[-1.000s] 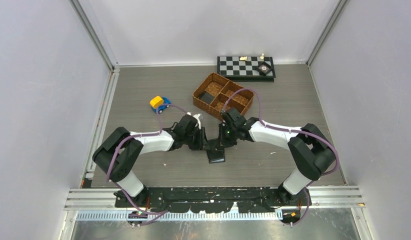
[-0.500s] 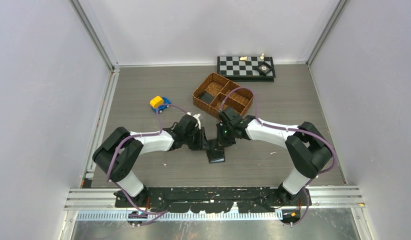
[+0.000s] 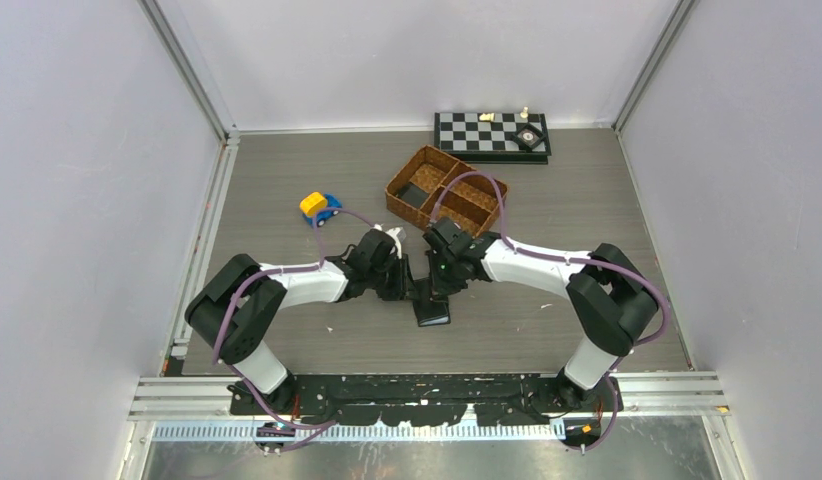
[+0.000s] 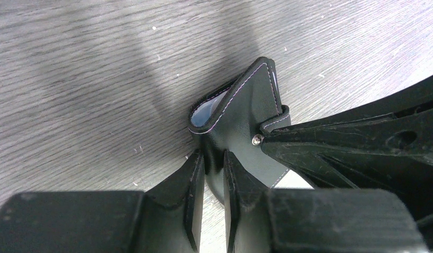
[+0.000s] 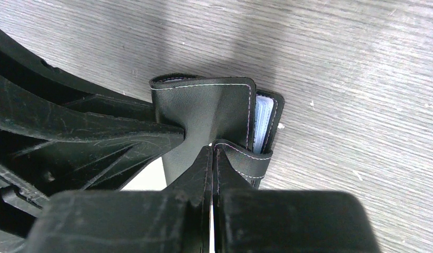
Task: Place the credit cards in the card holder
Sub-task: Close the card holder at the center of the board.
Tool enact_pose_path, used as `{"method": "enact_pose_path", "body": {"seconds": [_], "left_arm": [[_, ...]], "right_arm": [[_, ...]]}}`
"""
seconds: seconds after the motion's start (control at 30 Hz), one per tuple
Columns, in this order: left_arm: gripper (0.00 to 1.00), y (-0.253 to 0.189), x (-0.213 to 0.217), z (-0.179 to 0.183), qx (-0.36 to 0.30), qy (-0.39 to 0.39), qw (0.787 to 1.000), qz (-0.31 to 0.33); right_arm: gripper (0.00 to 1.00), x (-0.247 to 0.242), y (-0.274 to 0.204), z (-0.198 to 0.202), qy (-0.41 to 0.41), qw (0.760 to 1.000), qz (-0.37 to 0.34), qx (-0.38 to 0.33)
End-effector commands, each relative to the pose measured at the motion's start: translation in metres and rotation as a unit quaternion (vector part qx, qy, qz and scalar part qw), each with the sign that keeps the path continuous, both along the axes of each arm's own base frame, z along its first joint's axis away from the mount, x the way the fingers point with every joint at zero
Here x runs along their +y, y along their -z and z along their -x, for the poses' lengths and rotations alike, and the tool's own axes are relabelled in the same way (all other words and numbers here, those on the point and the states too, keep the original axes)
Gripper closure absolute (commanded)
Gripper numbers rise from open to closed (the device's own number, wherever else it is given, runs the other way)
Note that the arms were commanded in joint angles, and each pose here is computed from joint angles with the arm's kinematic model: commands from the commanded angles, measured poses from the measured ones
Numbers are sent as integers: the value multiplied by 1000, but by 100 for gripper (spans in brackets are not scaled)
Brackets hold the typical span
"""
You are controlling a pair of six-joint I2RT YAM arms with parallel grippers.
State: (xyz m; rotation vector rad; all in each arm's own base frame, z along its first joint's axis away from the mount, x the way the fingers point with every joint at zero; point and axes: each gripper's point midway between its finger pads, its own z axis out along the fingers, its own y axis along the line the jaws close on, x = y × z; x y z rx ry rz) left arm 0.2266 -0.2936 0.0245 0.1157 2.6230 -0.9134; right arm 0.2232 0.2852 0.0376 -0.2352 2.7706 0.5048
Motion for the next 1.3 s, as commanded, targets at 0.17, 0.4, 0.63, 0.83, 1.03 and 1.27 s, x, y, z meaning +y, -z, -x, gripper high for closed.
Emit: {"method": "enact_pose_path", "body": {"seconds": [0.17,0.4,0.63,0.83,1.03,1.27], "left_arm": [[87,24,12,12,12,10,999,-50],[89,23,11,12,12,10,999,-50],[90,20,7,9,4,11,999,-40],[91,20,5,10,4,13,999,-39],[92,20,5,11,4,13,999,-38],[92,20,4,11,4,13,999,-37]], "right_arm": [[99,27,13,7,-11,1000,2,-1],[100,31,14,7,-13,1000,12,-6],[100,39,17,11,-24,1000,18,-2],[100,41,22,10,-22,999,30,-7],[99,38,29,16,-15,999,43,0],[100,42,37,25,-18,998,57,4]]}}
